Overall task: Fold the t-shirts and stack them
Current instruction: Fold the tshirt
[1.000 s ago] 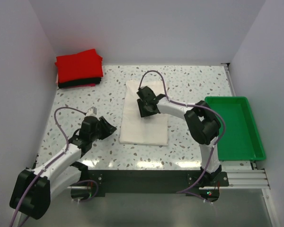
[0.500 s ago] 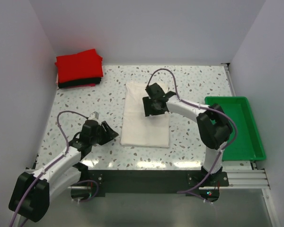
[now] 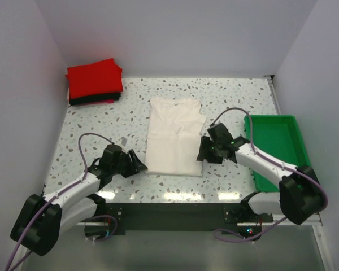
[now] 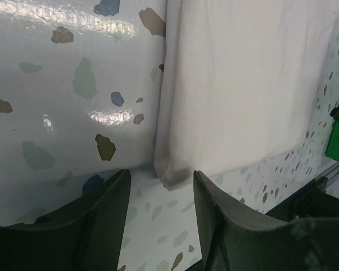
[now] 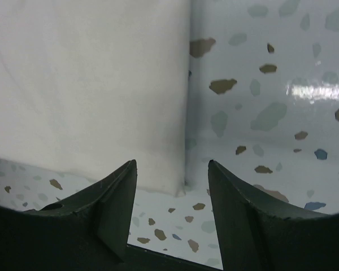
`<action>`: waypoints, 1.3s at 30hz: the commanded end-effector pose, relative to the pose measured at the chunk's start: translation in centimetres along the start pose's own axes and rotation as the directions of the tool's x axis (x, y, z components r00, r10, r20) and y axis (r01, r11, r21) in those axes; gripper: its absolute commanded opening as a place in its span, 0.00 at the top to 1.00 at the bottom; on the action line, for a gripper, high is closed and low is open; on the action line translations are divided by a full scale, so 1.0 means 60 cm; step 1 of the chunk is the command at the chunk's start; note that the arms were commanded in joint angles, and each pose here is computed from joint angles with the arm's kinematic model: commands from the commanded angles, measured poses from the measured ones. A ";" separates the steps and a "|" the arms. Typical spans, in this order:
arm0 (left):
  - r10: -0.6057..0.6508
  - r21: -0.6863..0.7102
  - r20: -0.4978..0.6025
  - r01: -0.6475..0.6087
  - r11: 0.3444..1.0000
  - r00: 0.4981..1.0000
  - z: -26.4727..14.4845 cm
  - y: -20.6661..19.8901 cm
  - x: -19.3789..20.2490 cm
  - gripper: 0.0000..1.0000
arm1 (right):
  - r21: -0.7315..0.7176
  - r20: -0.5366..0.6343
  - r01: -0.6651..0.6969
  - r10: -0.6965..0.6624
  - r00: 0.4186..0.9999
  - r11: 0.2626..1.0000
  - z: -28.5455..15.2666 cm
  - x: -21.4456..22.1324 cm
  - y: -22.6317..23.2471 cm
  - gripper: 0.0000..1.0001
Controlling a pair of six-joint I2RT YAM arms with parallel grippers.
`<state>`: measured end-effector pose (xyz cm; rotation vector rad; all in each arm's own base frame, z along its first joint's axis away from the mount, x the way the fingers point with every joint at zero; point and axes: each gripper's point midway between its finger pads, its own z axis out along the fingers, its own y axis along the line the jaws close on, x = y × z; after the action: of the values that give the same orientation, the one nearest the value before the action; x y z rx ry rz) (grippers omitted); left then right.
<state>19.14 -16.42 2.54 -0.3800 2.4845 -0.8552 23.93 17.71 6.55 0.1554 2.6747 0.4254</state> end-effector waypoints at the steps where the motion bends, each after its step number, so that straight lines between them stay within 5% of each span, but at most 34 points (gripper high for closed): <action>1: 0.045 0.045 -0.018 -0.045 0.998 0.999 0.003 -0.014 0.006 0.47 | -0.078 -0.013 -0.120 0.119 0.993 0.990 -0.020 0.038 0.004 0.43; 20: 0.036 0.026 -0.047 -0.035 0.999 0.998 0.015 -0.007 0.021 0.60 | -0.174 -0.139 -0.332 0.310 0.940 0.927 0.016 0.122 0.001 0.52; 32: 0.030 0.021 -0.062 -0.029 0.999 0.998 0.021 -0.007 0.028 0.66 | -0.178 -0.100 -0.353 0.340 0.935 0.918 0.025 0.113 -0.007 0.63; 35: 0.030 0.032 -0.065 -0.028 0.999 0.997 0.025 -0.013 0.030 0.71 | -0.185 -0.090 -0.351 0.340 0.936 0.918 0.026 0.107 -0.005 0.72; 39: 0.024 0.038 -0.087 -0.021 0.999 0.996 0.026 -0.022 0.038 0.95 | -0.200 -0.090 -0.339 0.327 0.941 0.919 0.021 0.104 0.000 0.86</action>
<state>18.32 -18.50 1.34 -0.3158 2.5436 -0.9068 17.91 18.69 2.31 0.5617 2.6812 0.7926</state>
